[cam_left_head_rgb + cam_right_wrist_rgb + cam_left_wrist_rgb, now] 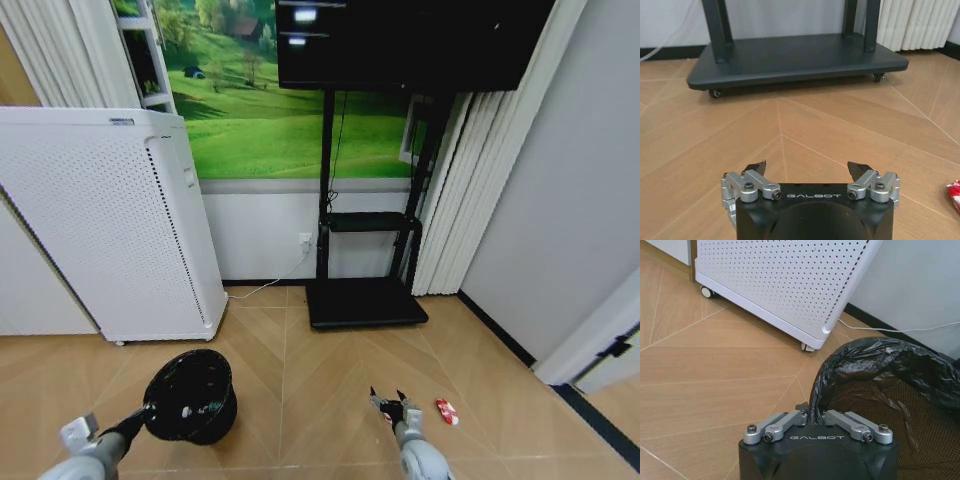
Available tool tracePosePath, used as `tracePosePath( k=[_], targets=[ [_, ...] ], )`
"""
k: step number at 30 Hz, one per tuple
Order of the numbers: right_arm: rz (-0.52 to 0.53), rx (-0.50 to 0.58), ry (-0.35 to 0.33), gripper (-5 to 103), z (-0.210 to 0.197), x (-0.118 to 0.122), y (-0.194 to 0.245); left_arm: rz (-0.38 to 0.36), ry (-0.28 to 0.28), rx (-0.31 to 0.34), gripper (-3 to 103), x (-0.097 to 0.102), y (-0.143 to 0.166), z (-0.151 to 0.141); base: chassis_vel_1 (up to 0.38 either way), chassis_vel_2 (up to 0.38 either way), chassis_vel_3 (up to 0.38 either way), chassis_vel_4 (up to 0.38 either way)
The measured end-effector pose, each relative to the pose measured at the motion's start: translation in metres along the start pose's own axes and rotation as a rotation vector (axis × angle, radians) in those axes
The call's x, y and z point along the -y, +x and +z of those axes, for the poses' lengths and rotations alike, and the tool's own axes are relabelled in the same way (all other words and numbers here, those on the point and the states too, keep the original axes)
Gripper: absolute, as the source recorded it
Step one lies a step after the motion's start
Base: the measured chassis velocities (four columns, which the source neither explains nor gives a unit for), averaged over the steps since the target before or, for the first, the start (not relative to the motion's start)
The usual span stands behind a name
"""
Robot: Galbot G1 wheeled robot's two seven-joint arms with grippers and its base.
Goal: Pick up the trash bin and place the garbage on the floor into it.
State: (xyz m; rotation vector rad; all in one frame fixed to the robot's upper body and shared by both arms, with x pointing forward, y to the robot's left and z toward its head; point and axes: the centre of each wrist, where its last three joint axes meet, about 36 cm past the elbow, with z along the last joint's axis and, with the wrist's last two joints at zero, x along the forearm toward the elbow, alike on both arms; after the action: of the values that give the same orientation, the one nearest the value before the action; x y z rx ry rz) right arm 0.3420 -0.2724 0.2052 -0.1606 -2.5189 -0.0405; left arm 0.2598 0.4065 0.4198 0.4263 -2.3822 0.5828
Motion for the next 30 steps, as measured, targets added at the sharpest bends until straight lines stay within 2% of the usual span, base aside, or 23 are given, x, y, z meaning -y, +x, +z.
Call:
tracePosePath(
  k=[5, 7, 10, 21, 23, 25, 26, 28, 29, 30],
  targets=[
    [0.009, -0.031, 0.015, 93, 0.009, 0.0, -0.008, 0.002, 0.005, -0.009, 3, 0.002, 0.001, 0.007, 0.0, 0.0, 0.0, 0.0],
    [0.017, -0.046, 0.05, 93, 0.022, -0.001, -0.013, 0.008, 0.008, -0.01, 3, 0.005, 0.002, 0.01, 0.0, 0.0, 0.0, 0.0],
    [0.026, -0.059, 0.065, 93, 0.031, -0.002, -0.018, 0.011, 0.007, -0.013, 3, 0.007, 0.003, 0.012, 0.0, 0.0, 0.0, 0.0],
    [0.086, -0.097, 0.094, 91, 0.046, -0.013, -0.059, 0.033, -0.013, -0.025, 3, 0.016, 0.006, 0.014, 0.0, 0.0, 0.0, 0.0],
    [0.103, -0.115, 0.102, 85, 0.051, -0.013, -0.063, 0.038, -0.015, -0.021, 3, 0.018, 0.005, 0.01, 0.0, 0.0, 0.0, 0.0],
    [0.108, -0.118, 0.101, 85, 0.052, -0.013, -0.063, 0.039, -0.015, -0.02, 3, 0.018, 0.005, 0.01, 0.0, 0.0, 0.0, 0.0],
    [0.118, -0.123, 0.1, 79, 0.054, -0.012, -0.062, 0.042, -0.013, -0.019, 3, 0.018, 0.004, 0.008, 0.0, 0.0, 0.0, 0.0],
    [0.124, -0.129, 0.101, 79, 0.057, -0.009, -0.06, 0.041, -0.012, -0.018, 3, 0.018, 0.003, 0.008, 0.0, 0.0, 0.0, 0.0],
    [0.128, -0.134, 0.1, 68, 0.06, -0.006, -0.056, 0.038, -0.01, -0.018, 3, 0.017, 0.002, 0.008, 0.0, 0.0, 0.0, 0.0],
    [0.128, -0.134, 0.1, 68, 0.06, -0.006, -0.056, 0.038, -0.01, -0.018, 3, 0.017, 0.002, 0.008, 0.0, 0.0, 0.0, 0.0]
  ],
)
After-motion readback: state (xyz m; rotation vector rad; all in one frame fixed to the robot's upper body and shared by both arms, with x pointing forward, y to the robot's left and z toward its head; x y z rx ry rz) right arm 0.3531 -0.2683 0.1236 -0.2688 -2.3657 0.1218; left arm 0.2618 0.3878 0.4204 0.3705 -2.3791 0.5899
